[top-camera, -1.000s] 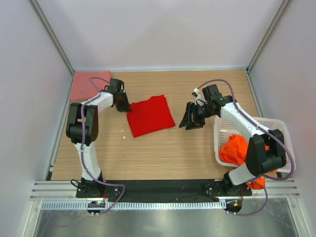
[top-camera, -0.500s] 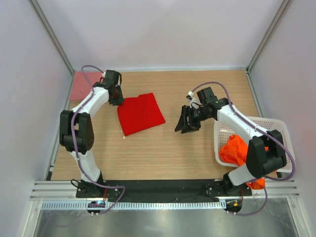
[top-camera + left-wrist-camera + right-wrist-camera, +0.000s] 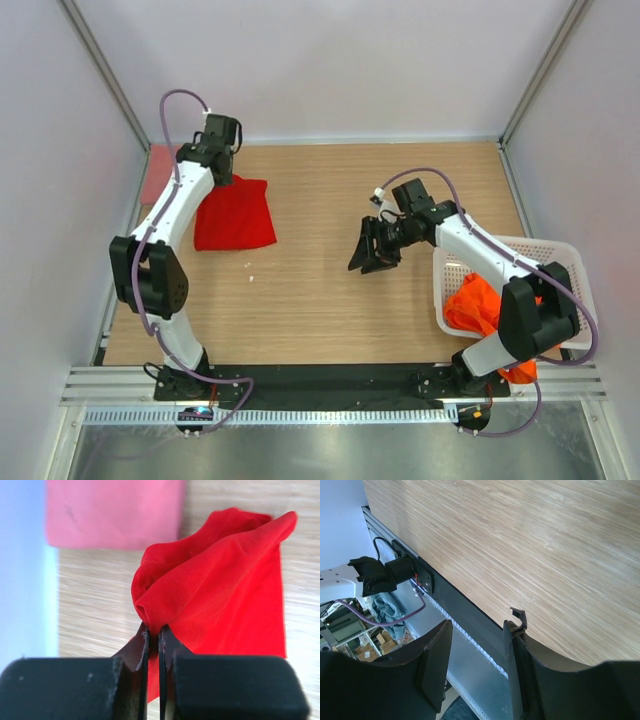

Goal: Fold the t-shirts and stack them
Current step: Neatly place the folded tshirt to the corner

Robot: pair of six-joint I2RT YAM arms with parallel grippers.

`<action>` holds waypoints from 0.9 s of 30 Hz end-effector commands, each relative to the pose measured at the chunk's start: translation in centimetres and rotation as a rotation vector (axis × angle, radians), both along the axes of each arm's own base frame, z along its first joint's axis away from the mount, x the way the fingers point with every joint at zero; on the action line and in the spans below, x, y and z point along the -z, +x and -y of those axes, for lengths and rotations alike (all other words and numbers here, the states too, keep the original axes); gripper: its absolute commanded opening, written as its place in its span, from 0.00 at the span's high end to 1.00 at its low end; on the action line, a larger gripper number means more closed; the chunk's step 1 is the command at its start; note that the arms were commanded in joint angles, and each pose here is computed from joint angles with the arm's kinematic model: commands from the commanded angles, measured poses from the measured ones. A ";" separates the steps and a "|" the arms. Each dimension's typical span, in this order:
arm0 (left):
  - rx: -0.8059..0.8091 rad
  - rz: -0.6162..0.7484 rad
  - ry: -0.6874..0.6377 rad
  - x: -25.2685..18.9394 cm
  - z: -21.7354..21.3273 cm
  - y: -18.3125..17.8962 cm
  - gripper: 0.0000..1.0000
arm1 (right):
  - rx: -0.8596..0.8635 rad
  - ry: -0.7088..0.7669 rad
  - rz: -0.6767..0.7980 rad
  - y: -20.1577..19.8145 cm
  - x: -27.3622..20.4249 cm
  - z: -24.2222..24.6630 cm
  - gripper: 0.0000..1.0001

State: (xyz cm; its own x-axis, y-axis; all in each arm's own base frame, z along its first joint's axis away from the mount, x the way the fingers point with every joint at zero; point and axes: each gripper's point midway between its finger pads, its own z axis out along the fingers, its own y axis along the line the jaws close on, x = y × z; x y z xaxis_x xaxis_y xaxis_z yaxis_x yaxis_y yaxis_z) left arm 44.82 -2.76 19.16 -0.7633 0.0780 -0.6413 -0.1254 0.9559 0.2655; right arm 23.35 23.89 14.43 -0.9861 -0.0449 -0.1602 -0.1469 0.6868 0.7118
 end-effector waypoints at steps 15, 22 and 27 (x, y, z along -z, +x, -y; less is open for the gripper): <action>0.047 0.257 0.344 -14.5 -4.4 2.0 1.00 | -0.024 0.017 -0.041 0.6 0.8 -1.3 0.47; 0.016 0.336 0.359 -18.0 -4.9 1.5 1.00 | -0.025 0.015 -0.045 0.3 1.1 -1.2 0.48; 0.023 0.354 0.357 -18.6 -4.8 1.5 1.00 | -0.028 0.018 -0.044 0.3 1.0 -1.3 0.47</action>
